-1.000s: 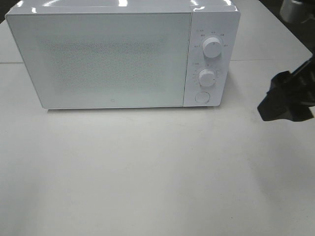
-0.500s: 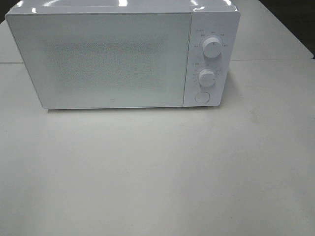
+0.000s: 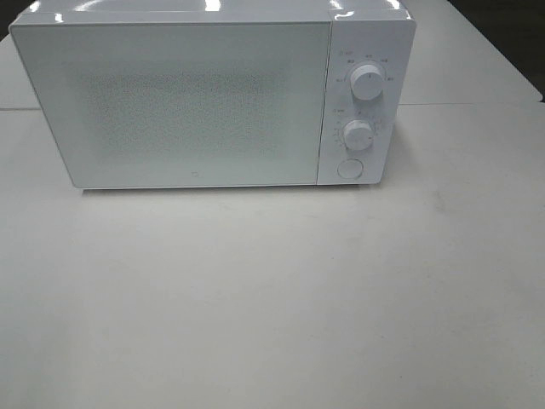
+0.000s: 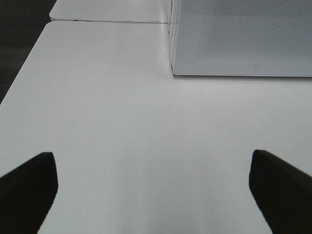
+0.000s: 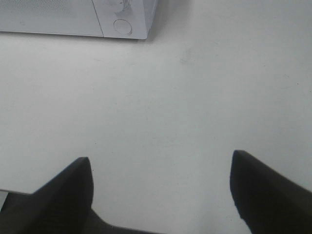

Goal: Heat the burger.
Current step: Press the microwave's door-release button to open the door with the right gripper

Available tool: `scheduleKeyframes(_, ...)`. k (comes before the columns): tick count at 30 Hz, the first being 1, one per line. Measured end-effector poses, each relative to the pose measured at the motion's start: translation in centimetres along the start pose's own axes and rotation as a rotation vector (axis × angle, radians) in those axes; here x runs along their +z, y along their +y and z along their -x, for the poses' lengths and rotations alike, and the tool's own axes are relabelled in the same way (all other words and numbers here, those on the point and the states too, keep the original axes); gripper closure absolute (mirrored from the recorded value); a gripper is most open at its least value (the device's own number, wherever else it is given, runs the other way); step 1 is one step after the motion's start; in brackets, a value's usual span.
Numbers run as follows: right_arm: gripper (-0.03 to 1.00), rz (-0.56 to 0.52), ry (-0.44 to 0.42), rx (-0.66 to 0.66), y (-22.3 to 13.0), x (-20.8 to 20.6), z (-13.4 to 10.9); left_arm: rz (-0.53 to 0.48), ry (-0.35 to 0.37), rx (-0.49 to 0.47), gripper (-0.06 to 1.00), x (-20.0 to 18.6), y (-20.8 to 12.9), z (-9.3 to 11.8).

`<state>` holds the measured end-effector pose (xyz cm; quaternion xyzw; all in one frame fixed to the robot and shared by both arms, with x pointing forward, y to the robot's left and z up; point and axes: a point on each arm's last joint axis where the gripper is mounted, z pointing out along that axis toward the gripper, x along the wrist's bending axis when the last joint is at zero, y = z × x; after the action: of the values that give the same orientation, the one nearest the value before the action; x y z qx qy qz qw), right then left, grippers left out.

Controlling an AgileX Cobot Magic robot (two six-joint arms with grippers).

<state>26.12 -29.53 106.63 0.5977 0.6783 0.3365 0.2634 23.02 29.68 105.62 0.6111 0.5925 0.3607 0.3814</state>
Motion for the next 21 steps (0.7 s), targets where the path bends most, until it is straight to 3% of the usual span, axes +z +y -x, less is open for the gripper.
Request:
scheduleKeyframes(12,0.21,0.177,-0.064,0.071,-3.2,-1.3,0.0,0.000,0.000,0.000,-0.05,0.0,0.0,0.0)
scheduleKeyframes(21,0.21,0.179,-0.066,0.077,-3.2,-1.3,0.0,0.000,0.000,0.000,-0.05,0.0,0.0,0.0)
